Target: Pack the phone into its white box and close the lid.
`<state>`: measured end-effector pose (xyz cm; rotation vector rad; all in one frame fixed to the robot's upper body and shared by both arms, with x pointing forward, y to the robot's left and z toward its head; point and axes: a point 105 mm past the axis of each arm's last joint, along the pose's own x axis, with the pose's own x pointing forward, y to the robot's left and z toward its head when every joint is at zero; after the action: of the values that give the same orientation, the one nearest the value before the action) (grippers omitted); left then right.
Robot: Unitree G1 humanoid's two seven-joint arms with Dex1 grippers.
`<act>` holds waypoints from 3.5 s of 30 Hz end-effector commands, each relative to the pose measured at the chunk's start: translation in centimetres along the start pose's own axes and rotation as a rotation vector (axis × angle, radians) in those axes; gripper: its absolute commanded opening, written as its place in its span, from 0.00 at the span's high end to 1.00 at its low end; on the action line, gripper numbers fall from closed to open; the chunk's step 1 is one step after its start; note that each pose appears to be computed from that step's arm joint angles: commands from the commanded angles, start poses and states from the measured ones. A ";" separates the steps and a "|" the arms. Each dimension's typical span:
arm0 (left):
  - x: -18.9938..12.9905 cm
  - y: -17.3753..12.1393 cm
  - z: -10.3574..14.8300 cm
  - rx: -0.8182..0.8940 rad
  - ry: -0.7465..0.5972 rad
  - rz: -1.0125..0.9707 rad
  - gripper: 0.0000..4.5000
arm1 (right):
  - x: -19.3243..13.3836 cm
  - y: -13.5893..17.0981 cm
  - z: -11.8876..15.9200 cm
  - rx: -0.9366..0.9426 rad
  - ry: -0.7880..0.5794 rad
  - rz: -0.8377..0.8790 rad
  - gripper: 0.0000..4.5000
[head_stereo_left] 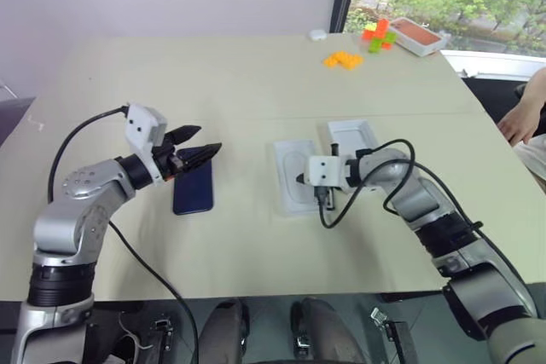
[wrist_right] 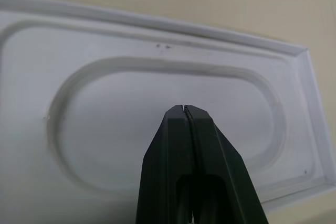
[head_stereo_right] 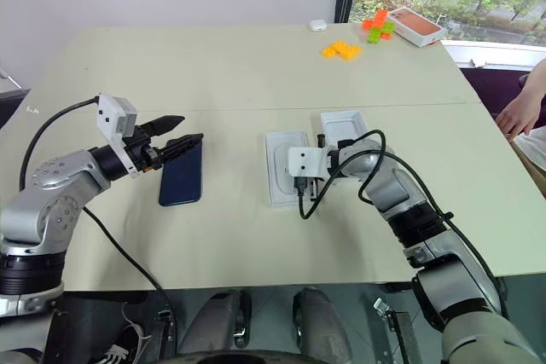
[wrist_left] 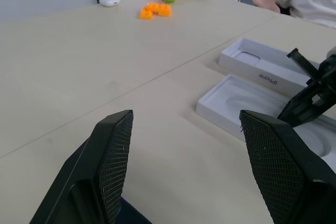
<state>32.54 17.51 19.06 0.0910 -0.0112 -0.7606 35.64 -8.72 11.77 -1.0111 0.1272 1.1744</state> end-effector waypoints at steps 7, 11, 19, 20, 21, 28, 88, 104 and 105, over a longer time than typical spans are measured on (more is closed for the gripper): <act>-1.3 1.4 0.4 0.020 0.027 0.045 0.24 | -1.4 -2.1 0.7 0.045 -0.066 -0.081 0.99; -2.1 2.3 0.2 -0.024 0.042 0.082 0.24 | -2.9 -4.9 2.8 0.164 -0.200 -0.160 0.99; -4.5 4.1 -0.6 -0.220 0.115 0.144 0.24 | -3.2 -5.7 4.7 0.178 -0.280 -0.174 0.99; -4.8 4.4 -0.4 -0.223 0.106 0.164 0.24 | -3.1 -5.6 4.9 0.165 -0.285 -0.174 0.99; -5.0 4.7 -0.3 -0.223 0.100 0.177 0.24 | -3.0 -5.5 5.0 0.159 -0.289 -0.174 0.99; -6.6 5.8 -1.4 -0.341 0.113 0.260 0.24 | -1.2 -5.2 6.4 0.083 -0.308 -0.223 0.99; -1.4 1.6 -10.3 -0.822 0.450 0.177 0.24 | 10.0 -1.0 8.6 0.148 -0.089 -0.050 0.99; -1.3 -0.4 -11.2 -0.966 0.522 0.142 0.24 | 10.7 -0.5 8.8 0.082 -0.072 -0.033 0.99; -1.1 -0.5 -11.0 -0.974 0.514 0.136 0.24 | 10.6 -0.5 8.7 0.080 -0.072 -0.032 0.99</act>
<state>33.36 20.29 10.85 -0.5859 0.6731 -0.5016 37.28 4.23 10.27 -0.8841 0.1352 1.1520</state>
